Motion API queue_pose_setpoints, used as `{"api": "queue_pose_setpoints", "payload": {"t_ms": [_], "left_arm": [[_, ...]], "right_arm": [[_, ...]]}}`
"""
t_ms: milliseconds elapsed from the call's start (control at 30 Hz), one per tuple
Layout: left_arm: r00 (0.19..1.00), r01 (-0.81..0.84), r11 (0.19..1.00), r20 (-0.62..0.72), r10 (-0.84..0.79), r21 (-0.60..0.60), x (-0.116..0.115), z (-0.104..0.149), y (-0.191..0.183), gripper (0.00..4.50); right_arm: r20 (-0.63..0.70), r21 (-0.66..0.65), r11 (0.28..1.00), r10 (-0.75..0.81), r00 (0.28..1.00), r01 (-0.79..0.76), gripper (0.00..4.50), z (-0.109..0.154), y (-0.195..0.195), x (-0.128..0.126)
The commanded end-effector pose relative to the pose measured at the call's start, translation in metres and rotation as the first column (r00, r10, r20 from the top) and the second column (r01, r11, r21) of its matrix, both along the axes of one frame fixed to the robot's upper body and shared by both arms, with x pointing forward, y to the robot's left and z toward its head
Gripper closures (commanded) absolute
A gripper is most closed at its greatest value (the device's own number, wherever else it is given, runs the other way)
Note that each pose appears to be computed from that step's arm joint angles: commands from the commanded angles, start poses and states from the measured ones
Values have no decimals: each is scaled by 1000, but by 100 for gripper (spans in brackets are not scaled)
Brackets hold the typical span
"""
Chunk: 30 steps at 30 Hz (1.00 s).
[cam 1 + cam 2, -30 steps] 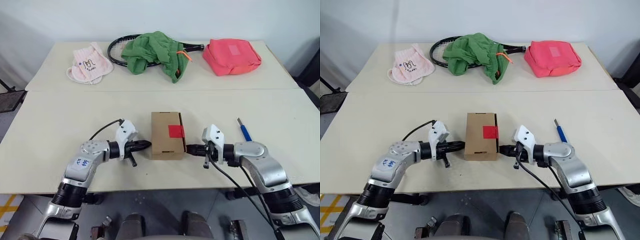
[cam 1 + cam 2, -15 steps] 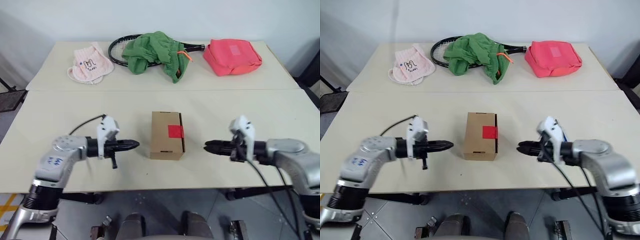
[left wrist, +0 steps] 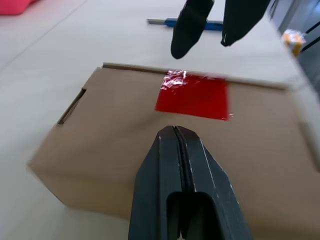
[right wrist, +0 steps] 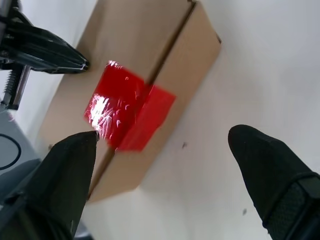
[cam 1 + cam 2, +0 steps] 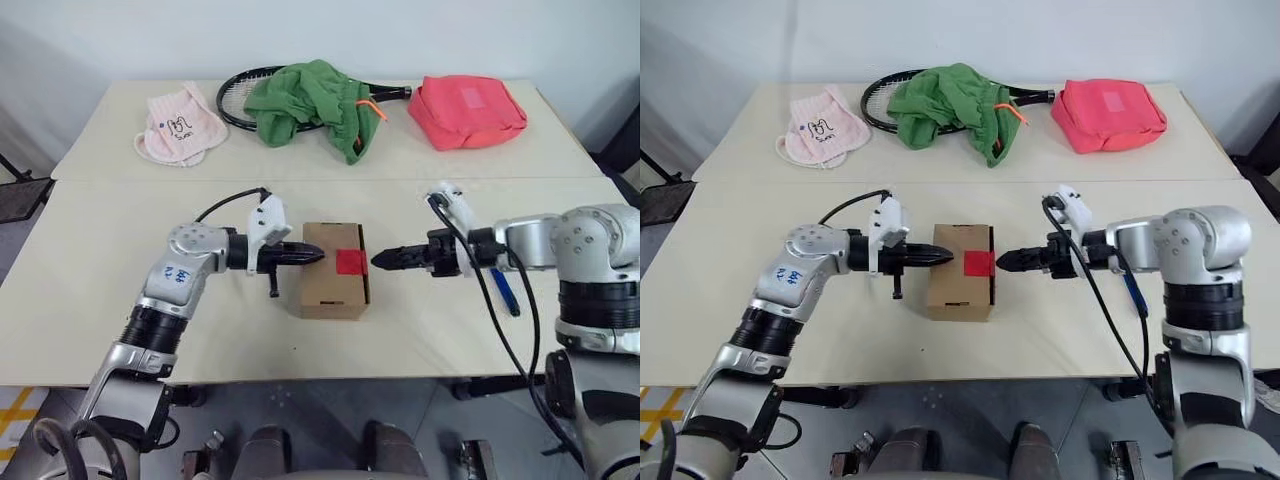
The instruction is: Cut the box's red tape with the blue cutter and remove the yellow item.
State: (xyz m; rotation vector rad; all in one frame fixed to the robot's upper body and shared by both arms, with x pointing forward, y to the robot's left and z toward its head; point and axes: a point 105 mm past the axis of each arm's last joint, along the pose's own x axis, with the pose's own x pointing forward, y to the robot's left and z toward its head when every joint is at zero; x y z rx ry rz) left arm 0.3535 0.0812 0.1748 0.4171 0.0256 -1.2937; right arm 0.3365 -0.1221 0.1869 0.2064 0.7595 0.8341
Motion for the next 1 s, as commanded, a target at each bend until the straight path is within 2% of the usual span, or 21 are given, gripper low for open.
{"api": "queue_pose_setpoints", "payload": {"t_ms": [33,367,667,1000], "left_arm": [[999,-6,1000,34,6,3,2,3,-2,450],[1000,-1,1000,17,1,0,-5,-3,-2,450],[1000,2,1000,9,-2,-5,-7,-7,-6,450],[1000,19,1000,2,-19,18,-9,-14,-12,450]], "right_arm": [[-2,-7,1000,0,1000,0,3,1,8,2],[-31,-31,999,-31,999,30,3,-11,10,4],[-41,-109,989,-101,994,96,3,-18,-14,8],[-33,-166,985,-62,998,56,3,-25,0,8]]}}
